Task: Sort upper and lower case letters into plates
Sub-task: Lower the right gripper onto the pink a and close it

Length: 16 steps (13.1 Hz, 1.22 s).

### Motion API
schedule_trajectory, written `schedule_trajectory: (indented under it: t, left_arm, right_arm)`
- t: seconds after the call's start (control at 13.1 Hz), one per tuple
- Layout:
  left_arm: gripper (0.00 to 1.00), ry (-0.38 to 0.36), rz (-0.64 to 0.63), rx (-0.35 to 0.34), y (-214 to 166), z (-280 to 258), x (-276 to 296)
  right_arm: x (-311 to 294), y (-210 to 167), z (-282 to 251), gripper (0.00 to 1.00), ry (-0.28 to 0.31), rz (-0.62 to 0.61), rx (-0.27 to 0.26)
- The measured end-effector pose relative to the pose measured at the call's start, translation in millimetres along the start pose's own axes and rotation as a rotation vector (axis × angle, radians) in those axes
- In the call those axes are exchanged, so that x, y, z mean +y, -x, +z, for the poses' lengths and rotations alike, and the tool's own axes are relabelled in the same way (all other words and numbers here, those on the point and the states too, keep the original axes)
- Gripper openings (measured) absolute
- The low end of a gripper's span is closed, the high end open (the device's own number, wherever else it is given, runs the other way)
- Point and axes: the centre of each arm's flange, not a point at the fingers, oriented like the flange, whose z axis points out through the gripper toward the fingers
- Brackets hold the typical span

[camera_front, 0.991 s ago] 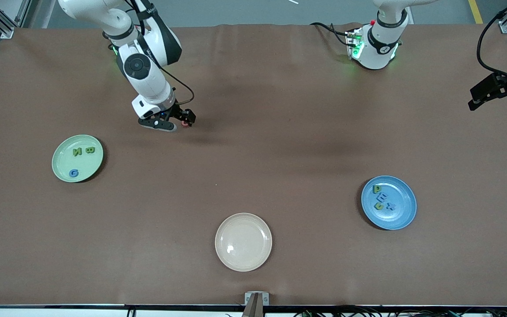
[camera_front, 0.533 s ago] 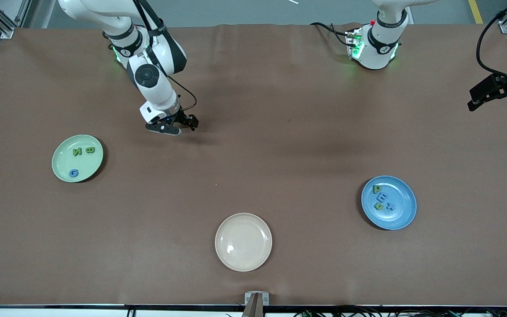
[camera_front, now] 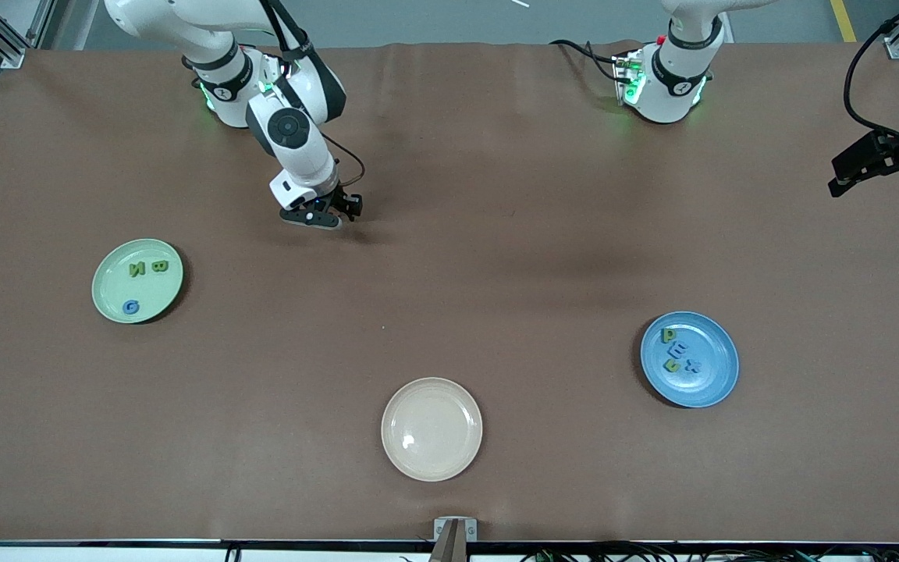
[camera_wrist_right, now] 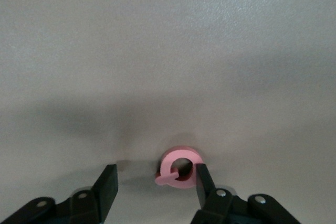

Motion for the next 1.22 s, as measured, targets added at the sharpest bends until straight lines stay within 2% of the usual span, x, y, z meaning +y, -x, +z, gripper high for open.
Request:
schedule_trajectory:
  t: [0.76, 0.84, 0.91, 0.99, 1.07, 1.22]
  left_arm:
    - [1.0, 0.0, 0.008, 0.002, 0.2, -0.8, 4.2]
    - [1.0, 0.0, 0.008, 0.002, 0.3, -0.8, 4.2]
    - [1.0, 0.0, 0.008, 0.002, 0.3, -0.8, 4.2]
    - [1.0, 0.0, 0.008, 0.002, 0.3, -0.8, 4.2]
    - [1.0, 0.0, 0.008, 0.002, 0.3, -0.8, 4.3]
    - [1.0, 0.0, 0.009, 0.002, 0.3, -0.8, 4.8]
  right_arm:
    - [9.0, -7.9, 2.8, 0.69, 0.008, 0.031, -0.004]
    - [9.3, -8.0, 2.9, 0.74, 0.009, 0.032, -0.005]
    - [10.2, -8.1, 3.6, 0.74, 0.014, 0.034, -0.01]
    - [11.0, -7.9, 4.2, 0.8, 0.018, 0.035, -0.014]
    - [11.6, -7.5, 4.8, 0.8, 0.022, 0.035, -0.019]
    - [12.7, -6.7, 5.9, 0.9, 0.032, 0.036, -0.029]
